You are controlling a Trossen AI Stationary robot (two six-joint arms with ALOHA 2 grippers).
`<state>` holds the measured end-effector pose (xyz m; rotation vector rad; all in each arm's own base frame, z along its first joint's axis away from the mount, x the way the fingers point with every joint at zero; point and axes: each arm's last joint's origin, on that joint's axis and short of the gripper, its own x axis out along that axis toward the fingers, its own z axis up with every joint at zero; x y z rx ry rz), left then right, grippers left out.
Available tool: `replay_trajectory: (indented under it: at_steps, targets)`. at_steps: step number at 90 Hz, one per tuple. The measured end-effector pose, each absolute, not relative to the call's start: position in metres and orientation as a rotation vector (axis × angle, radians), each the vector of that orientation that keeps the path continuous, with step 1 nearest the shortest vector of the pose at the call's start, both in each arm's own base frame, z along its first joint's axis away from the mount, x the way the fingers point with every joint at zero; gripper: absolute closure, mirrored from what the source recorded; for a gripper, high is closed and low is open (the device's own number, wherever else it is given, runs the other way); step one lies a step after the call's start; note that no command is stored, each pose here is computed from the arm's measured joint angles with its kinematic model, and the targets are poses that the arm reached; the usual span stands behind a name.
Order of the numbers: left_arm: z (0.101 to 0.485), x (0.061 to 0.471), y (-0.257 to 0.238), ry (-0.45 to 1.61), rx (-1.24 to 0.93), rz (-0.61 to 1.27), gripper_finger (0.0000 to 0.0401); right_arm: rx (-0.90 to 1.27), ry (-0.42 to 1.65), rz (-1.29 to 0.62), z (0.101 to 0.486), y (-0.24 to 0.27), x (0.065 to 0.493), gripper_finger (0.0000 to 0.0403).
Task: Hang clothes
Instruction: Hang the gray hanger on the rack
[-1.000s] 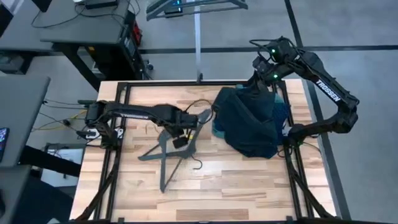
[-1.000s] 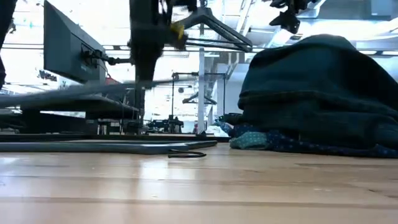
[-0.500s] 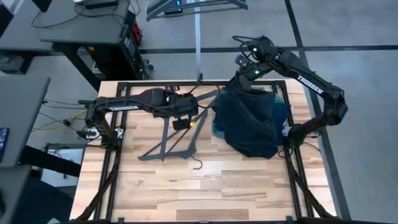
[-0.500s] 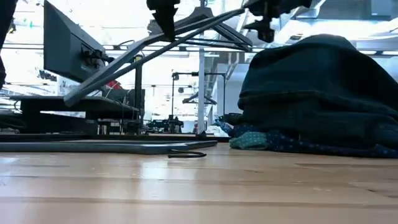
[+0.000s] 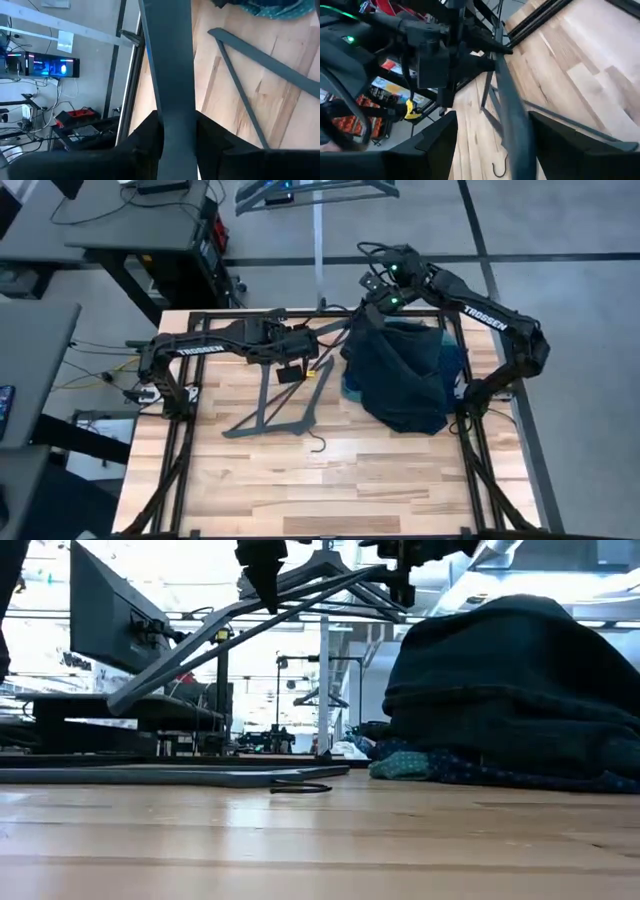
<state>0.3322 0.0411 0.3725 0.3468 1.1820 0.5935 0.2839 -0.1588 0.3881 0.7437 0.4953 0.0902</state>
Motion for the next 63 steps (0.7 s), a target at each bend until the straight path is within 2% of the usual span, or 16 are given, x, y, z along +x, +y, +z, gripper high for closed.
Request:
replay_trajectory:
  at_steps: [9,17,40,63]
  targets:
    - [0.372,0.332,0.041,1.188,0.353,0.585,0.0338,0.742,0.53,0.108,0.38,-0.156,0.292,0.0195]
    - [0.372,0.332,0.041,1.19,0.357,0.582,0.0338,0.727,0.525,0.125,0.377,-0.154,0.299,0.0223]
    - [0.373,0.332,0.041,1.186,0.365,0.59,0.0336,0.688,0.519,0.119,0.374,-0.155,0.304,0.037]
    - [0.386,0.327,0.044,1.109,0.242,0.6,0.0252,0.657,0.463,0.085,0.38,-0.178,0.288,0.0373]
